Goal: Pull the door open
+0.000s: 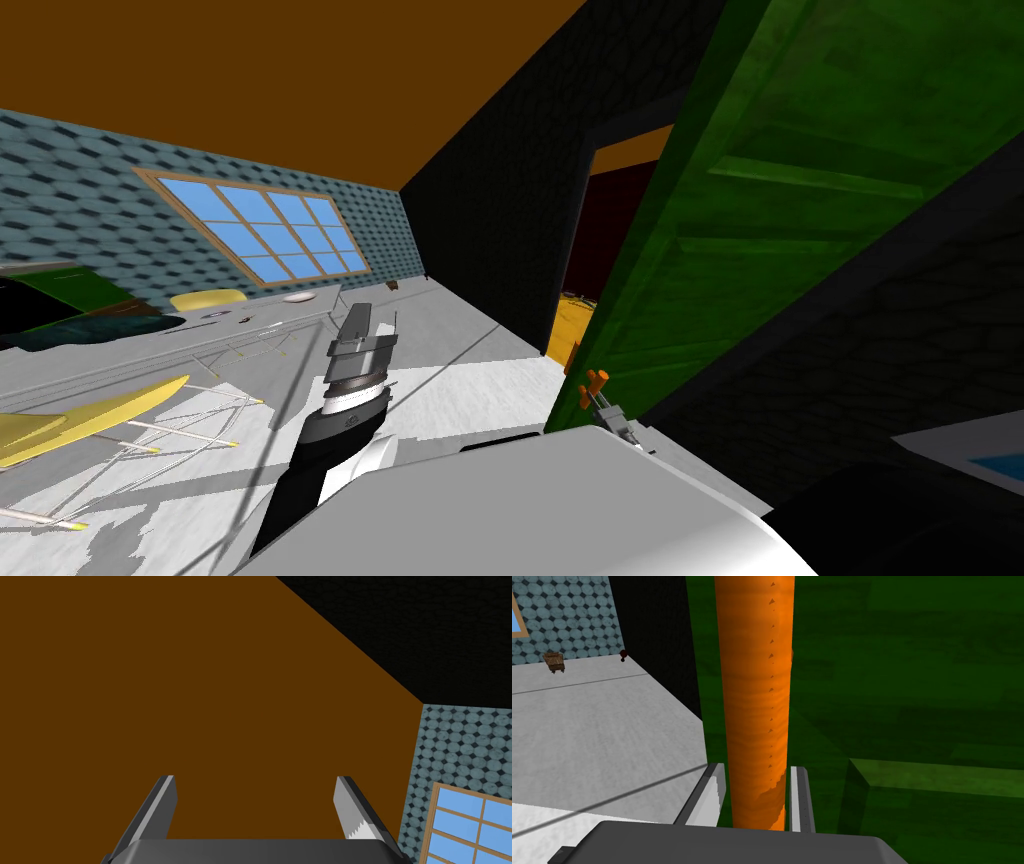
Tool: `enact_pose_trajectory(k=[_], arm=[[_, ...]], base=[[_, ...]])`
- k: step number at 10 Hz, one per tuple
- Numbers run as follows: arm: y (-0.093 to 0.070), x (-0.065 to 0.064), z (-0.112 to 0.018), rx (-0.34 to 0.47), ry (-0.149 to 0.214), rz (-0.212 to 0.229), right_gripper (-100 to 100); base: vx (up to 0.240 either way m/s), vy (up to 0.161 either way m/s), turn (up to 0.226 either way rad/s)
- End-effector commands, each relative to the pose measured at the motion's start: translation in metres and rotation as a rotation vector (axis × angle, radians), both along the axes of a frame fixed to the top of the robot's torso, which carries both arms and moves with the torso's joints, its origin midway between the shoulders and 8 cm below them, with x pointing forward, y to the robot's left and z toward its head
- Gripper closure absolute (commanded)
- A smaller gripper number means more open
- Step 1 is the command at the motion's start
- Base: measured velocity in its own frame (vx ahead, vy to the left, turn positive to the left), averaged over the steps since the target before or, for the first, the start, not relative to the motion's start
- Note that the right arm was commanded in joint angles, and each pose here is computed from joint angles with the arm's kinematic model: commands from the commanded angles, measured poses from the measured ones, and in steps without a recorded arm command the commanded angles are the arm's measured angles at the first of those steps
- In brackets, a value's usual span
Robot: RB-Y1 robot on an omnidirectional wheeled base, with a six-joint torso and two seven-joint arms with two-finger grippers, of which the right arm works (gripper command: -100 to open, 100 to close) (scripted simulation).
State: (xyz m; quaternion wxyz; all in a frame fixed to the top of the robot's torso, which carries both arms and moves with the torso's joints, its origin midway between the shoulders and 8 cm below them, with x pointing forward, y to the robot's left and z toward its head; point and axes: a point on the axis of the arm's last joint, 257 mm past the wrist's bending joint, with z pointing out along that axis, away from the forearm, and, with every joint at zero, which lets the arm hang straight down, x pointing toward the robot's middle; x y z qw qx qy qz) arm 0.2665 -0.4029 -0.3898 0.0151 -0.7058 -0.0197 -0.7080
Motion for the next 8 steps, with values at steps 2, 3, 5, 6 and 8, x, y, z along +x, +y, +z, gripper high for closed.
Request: enact_pose_trajectory(k=[2, 3, 5, 6, 8], arm=[[0.007, -0.006, -0.002, 0.005, 0.004, 0.034, 100], [0.008, -0.007, -0.002, 0.006, 0.004, 0.044, 100], [0.010, -0.009, -0.002, 0.006, 0.004, 0.058, 100], [0.010, -0.009, -0.002, 0.006, 0.003, 0.063, 100], [0.016, -0.018, -0.003, 0.001, 0.006, 0.087, 100]], base=[[-0.204, -0.052, 0.137], [-0.214, -0.051, 0.092], [-0.184, -0.076, 0.070], [-0.157, -0.085, 0.055], [-0.006, -0.001, 0.006]])
